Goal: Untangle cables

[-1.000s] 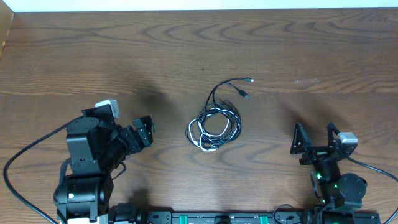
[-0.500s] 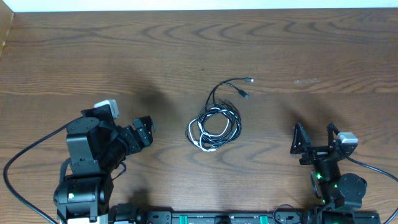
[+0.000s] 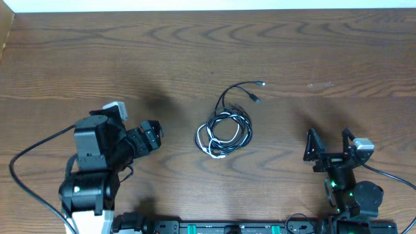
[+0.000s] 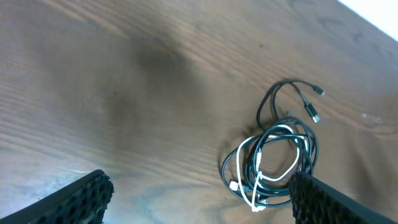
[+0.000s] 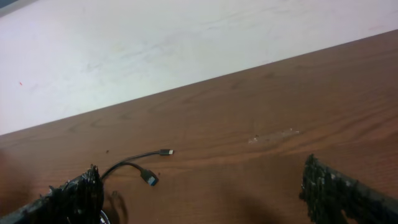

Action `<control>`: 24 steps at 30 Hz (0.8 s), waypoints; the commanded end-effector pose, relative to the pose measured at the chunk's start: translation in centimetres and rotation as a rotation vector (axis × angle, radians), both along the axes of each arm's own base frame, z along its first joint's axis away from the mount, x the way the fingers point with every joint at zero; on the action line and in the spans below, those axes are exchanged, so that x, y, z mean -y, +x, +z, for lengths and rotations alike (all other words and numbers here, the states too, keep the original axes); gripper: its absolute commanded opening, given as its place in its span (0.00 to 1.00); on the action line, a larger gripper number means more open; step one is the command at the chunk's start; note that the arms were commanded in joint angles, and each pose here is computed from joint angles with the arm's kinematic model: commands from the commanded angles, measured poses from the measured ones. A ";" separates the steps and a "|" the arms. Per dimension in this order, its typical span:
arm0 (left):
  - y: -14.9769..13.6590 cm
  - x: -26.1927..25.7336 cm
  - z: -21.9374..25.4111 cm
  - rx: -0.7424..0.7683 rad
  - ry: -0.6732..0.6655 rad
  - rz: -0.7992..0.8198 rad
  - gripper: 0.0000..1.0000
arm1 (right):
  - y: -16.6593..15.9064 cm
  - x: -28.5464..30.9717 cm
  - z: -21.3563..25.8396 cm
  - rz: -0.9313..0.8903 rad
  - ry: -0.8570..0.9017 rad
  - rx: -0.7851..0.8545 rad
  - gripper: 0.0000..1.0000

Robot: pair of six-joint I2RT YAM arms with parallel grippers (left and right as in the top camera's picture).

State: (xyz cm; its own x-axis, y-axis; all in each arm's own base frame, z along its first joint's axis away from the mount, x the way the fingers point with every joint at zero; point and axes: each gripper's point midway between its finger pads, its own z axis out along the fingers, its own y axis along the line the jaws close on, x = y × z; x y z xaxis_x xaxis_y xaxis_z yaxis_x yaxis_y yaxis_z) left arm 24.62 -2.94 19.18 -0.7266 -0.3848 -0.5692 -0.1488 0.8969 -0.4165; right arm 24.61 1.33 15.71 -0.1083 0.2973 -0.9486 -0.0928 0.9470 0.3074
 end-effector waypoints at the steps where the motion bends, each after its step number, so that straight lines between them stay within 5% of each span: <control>1: 0.4 0.3 0.1 -0.029 -0.046 0.024 0.91 | 0.0 0.2 -0.1 -0.012 -0.005 -0.005 0.99; 24: 2.0 6.5 2.8 -0.041 -0.036 -0.206 0.91 | 0.0 0.2 -0.1 -0.012 -0.005 -0.005 0.99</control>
